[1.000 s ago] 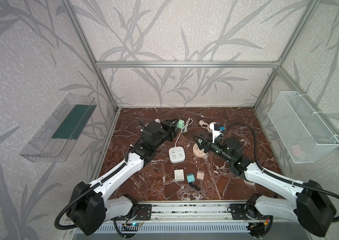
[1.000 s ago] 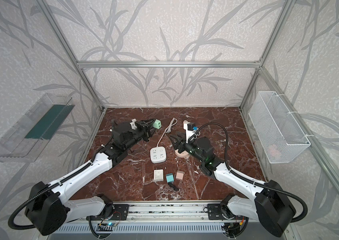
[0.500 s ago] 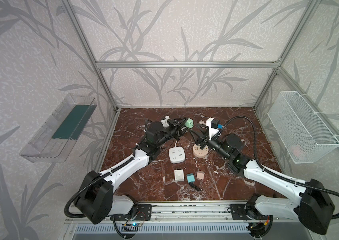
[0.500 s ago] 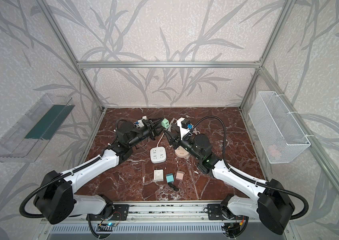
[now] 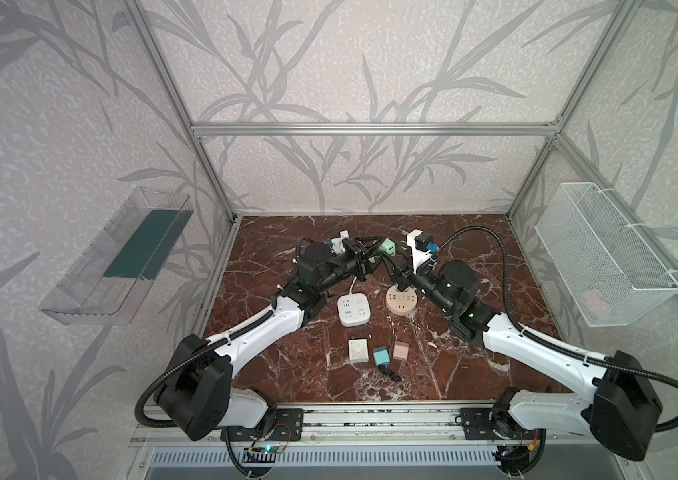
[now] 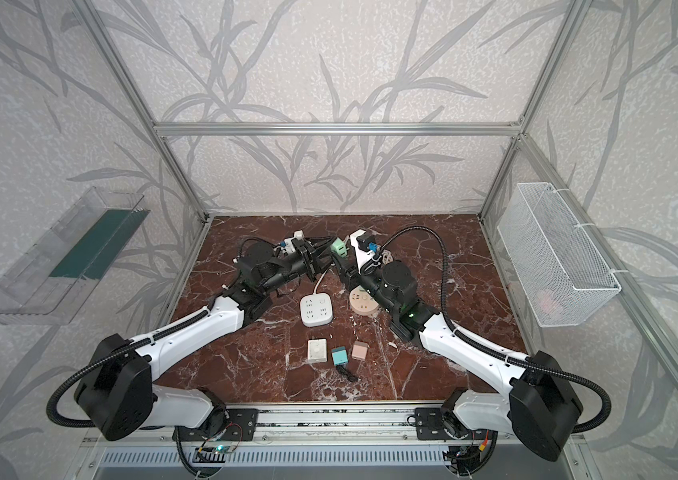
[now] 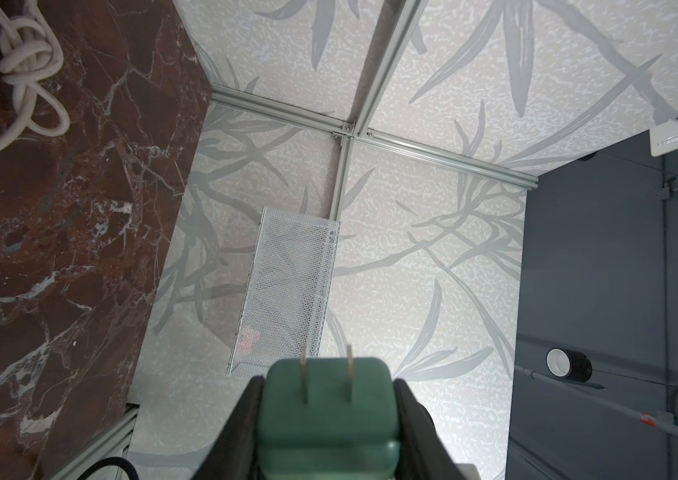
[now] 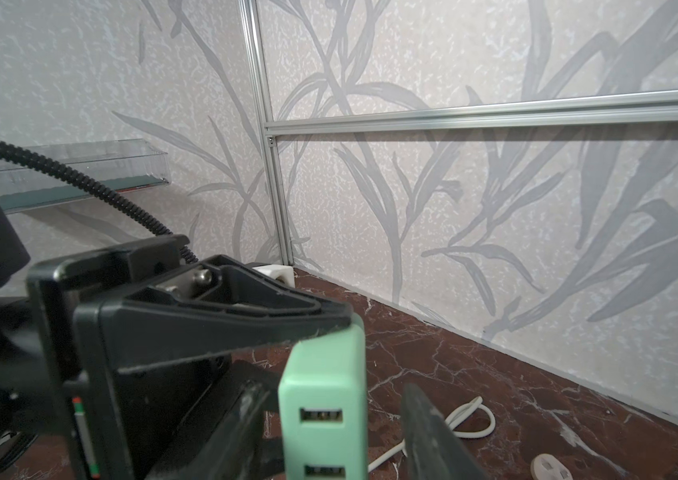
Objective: Insert the plug
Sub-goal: 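Close right gripper on the adapter while left gripper releases it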
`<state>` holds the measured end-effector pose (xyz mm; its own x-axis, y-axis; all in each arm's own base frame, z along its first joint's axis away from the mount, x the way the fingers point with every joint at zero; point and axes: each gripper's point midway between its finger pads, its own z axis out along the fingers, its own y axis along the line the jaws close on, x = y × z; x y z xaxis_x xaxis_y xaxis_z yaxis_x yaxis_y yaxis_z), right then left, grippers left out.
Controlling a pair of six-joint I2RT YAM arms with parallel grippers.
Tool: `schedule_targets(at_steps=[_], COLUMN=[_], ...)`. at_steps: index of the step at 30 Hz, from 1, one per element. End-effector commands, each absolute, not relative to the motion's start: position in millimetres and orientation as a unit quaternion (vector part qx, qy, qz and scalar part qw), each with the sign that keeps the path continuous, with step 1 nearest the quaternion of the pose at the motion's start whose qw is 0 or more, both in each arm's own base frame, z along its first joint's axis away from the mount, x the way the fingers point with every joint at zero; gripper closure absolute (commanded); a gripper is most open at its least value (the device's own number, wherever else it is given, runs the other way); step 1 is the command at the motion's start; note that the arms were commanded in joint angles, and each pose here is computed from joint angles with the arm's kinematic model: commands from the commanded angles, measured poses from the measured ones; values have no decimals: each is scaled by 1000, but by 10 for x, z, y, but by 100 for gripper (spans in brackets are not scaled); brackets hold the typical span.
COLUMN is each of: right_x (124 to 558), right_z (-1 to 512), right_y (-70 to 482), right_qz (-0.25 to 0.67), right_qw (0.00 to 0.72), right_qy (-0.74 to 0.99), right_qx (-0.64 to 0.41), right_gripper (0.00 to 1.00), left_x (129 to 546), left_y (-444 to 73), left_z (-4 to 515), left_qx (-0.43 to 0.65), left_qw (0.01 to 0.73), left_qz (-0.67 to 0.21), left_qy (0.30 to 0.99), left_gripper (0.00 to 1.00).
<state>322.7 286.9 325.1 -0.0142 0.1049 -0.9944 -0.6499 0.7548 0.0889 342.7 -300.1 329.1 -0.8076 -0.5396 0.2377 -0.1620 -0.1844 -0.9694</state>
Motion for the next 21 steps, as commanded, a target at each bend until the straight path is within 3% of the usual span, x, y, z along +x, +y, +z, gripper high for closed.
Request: schedule_targets(at_steps=[1,11,13,16,19,20,21], right_x=[3273,3311,3312,3296,3278,3280,3270], right_z=[3392,3473,3469,3463,3474,3466,3457], right_y=[2887,2907,2925,2930,2884,2866,2856], right_qz=[276,271,272,277,279,277,275], right_qw=[686,695,692,691,692,690,688], right_qy=[642,635,637,636,637,640,643], right_qx=[-200,-201,-206,-206,-195,-193,-193], right_gripper=[53,60,71,100,100,100,100], left_x=[3364,3349,3349,3355,3370,3378,3388], left_y=[-3053,-3084,-3093,-3105,-3119,-3135,-3147], left_z=[3618,3576,3580,3560,3533,3525,3505], left_qx=[-251,-249,-248,-246,-239,-234,-233], left_qw=[122,116,114,113,117,117,114], left_qz=[-750,-749,-750,-748,-748,-748,-747], left_qy=[600,603,603,606,608,610,613], left_gripper=[100,100,100,100,100,97,83])
